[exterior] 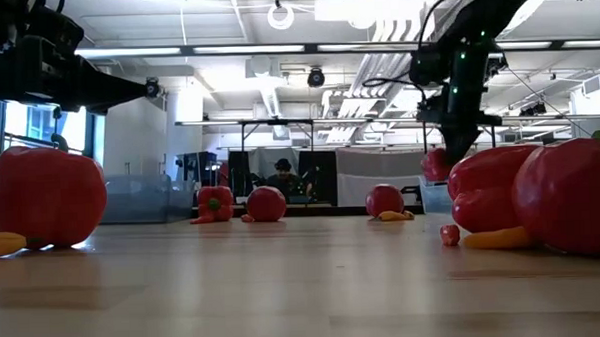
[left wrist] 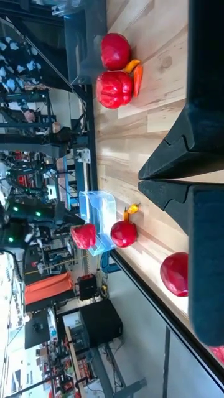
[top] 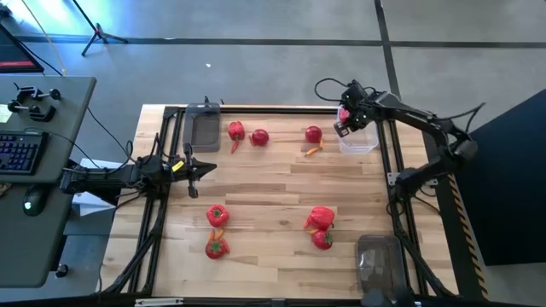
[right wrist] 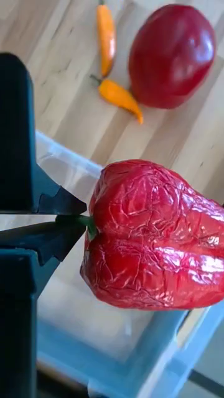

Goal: Sort produce into baskets
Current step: Put the red bell pepper into the transparent bin

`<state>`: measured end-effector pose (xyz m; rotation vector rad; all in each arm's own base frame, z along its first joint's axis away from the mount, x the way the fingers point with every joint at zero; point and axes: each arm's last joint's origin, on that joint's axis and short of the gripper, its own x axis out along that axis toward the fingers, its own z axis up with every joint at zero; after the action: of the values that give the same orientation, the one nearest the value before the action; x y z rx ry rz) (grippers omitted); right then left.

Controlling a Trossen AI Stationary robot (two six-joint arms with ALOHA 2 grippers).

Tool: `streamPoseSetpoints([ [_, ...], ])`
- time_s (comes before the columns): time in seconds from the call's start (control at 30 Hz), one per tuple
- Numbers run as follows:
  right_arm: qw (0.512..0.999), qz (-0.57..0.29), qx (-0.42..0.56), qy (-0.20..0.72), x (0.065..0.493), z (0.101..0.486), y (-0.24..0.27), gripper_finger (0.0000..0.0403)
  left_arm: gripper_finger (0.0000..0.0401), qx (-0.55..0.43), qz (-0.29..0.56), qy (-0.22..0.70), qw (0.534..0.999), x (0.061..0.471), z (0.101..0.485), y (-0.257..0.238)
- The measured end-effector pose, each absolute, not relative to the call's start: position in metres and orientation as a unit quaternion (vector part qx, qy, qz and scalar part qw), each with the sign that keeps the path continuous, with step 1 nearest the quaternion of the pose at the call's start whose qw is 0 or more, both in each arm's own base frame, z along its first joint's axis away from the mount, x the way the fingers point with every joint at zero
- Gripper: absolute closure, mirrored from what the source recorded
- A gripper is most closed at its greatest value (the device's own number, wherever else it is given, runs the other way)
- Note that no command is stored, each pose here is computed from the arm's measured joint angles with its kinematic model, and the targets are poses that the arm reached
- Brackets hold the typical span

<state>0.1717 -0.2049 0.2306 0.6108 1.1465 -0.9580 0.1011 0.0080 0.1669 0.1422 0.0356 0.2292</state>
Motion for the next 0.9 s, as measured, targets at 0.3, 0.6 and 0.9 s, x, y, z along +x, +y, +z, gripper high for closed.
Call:
streamPoseSetpoints([
  [0.3,0.662,-0.430,0.308,0.531,0.175,0.204,-0.221,0.0403,0.0401,0.068,0.114,0.019,0.991,0.101,0.167,0.008],
  [0.6,0.654,-0.433,0.314,0.535,0.179,0.193,-0.226,0.0398,0.0401,0.068,0.114,0.023,0.991,0.101,0.166,0.008],
  [0.9,0.646,-0.457,0.290,0.538,0.177,0.196,-0.227,0.0306,0.0401,0.067,0.114,0.023,0.991,0.101,0.166,0.008],
])
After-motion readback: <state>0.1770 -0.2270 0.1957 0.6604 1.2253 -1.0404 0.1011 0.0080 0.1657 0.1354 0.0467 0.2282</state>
